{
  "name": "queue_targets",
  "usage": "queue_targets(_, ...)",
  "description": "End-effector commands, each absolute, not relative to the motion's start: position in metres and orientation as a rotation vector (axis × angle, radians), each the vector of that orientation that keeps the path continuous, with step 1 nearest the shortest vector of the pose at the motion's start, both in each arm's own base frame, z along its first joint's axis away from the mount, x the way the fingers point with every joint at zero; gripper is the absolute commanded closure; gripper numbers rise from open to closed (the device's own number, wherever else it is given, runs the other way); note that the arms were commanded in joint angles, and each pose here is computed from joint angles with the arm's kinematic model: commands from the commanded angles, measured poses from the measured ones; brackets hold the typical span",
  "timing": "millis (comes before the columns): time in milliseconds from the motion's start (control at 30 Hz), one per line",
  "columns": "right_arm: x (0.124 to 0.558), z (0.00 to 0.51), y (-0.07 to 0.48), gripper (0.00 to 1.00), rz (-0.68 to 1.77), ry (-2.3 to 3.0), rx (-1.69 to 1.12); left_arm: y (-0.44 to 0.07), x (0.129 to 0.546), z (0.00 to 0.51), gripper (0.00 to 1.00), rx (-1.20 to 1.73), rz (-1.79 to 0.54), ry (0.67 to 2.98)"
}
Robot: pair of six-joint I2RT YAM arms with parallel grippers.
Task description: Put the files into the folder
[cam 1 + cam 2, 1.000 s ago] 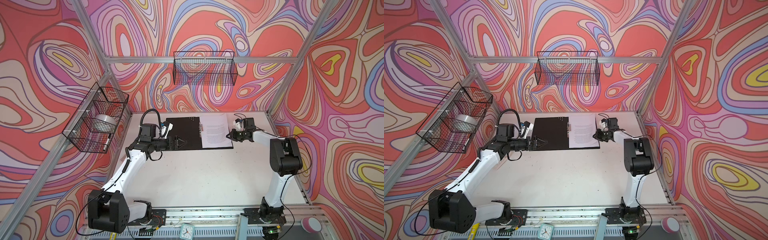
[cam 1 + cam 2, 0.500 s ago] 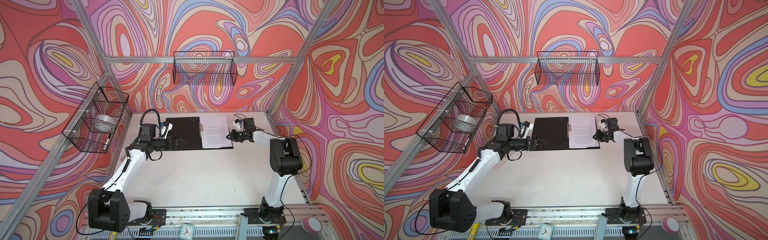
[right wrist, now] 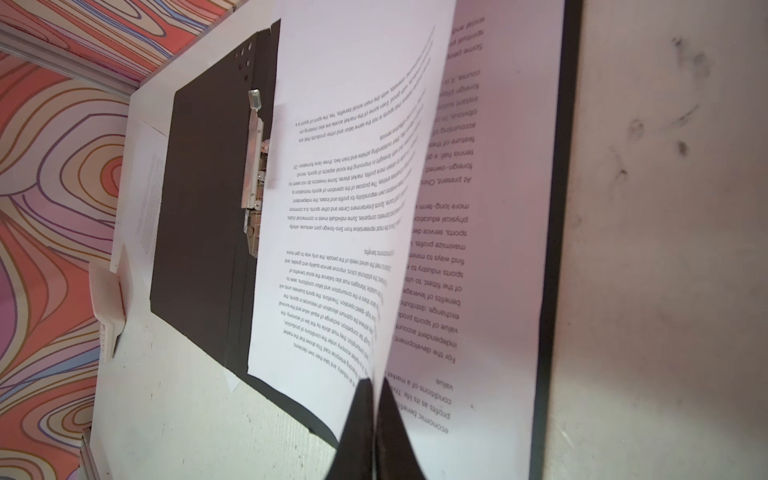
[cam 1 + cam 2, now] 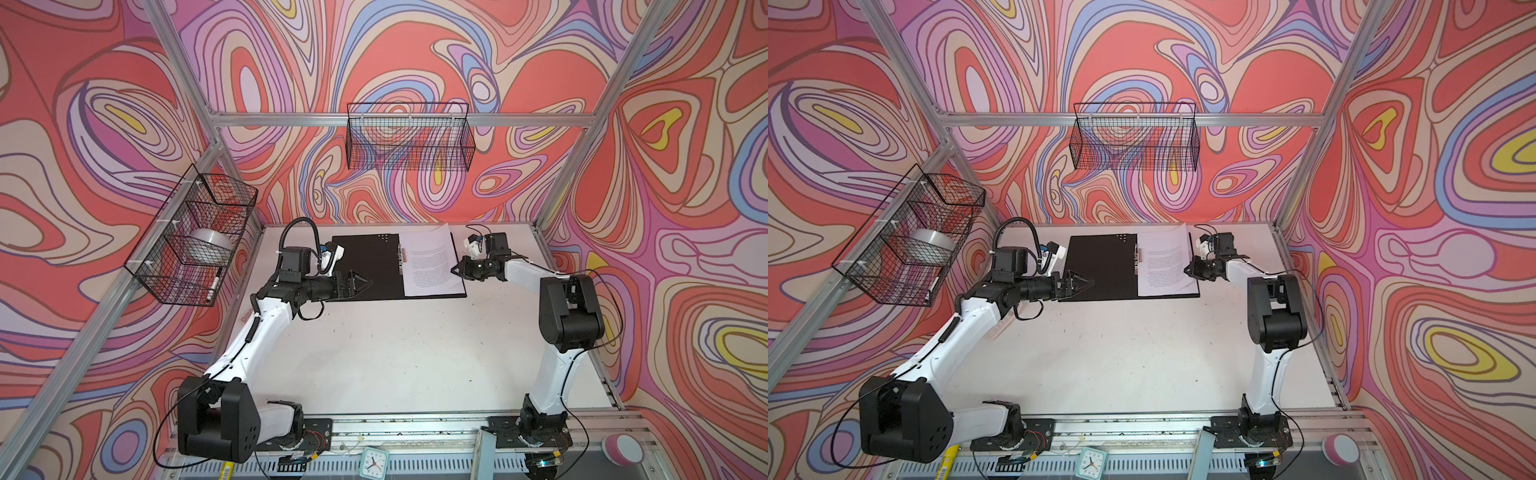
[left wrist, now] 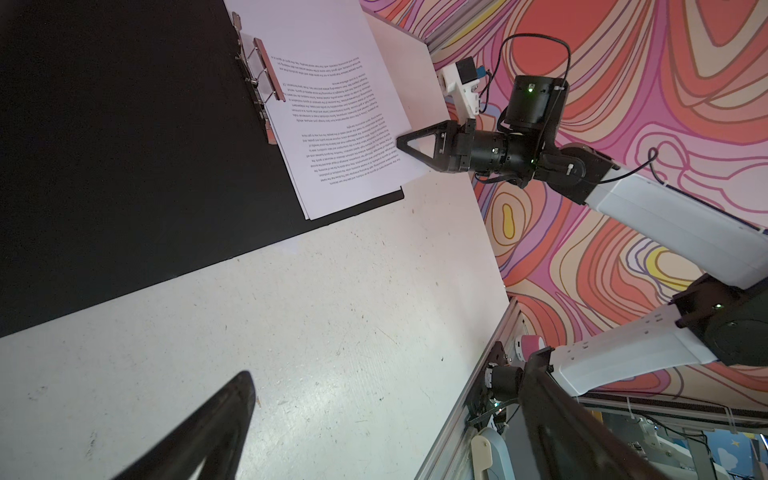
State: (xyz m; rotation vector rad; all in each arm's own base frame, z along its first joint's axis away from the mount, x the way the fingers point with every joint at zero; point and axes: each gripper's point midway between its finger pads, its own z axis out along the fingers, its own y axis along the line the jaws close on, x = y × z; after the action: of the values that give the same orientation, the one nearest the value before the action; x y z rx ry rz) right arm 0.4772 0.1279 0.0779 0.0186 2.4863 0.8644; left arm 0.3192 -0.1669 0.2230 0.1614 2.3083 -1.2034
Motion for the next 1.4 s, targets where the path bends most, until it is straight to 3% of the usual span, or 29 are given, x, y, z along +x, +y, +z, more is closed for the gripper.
queue_targets(0, 0.478, 0.071, 0.134, 1.0, 0.879, 2.504, -0.008, -0.166, 0.322, 0.223, 0.0, 0.16, -1.221, 2.301)
queue_targets(533, 0.478, 0.067, 0.133, 1.0, 0.862, 2.513, -0.009, -0.165, 0.324, 0.222, 0.0, 0.145, -1.228, 2.301)
queue_targets(767, 0.479, 0.061, 0.125, 0.75, 0.799, 2.542, 0.023, -0.164, 0.325, 0.222, 0.0, 0.139, -1.229, 2.299)
queue_targets(867, 0.481, 0.058, 0.118, 0.58, 0.739, 2.555, 0.047, -0.163, 0.325, 0.223, 0.0, 0.135, -1.229, 2.298)
queue_targets(1000, 0.483, 0.055, 0.109, 0.47, 0.662, 2.575, 0.079, -0.163, 0.325, 0.223, 0.0, 0.131, -1.23, 2.296)
queue_targets(1233, 0.493, 0.055, 0.082, 0.35, 0.441, 2.607, 0.173, -0.162, 0.324, 0.225, 0.0, 0.129, -1.233, 2.291)
queue_targets(1367, 0.496, 0.084, 0.041, 0.34, 0.052, 2.542, 0.312, -0.157, 0.325, 0.224, 0.0, 0.095, -1.195, 2.3)
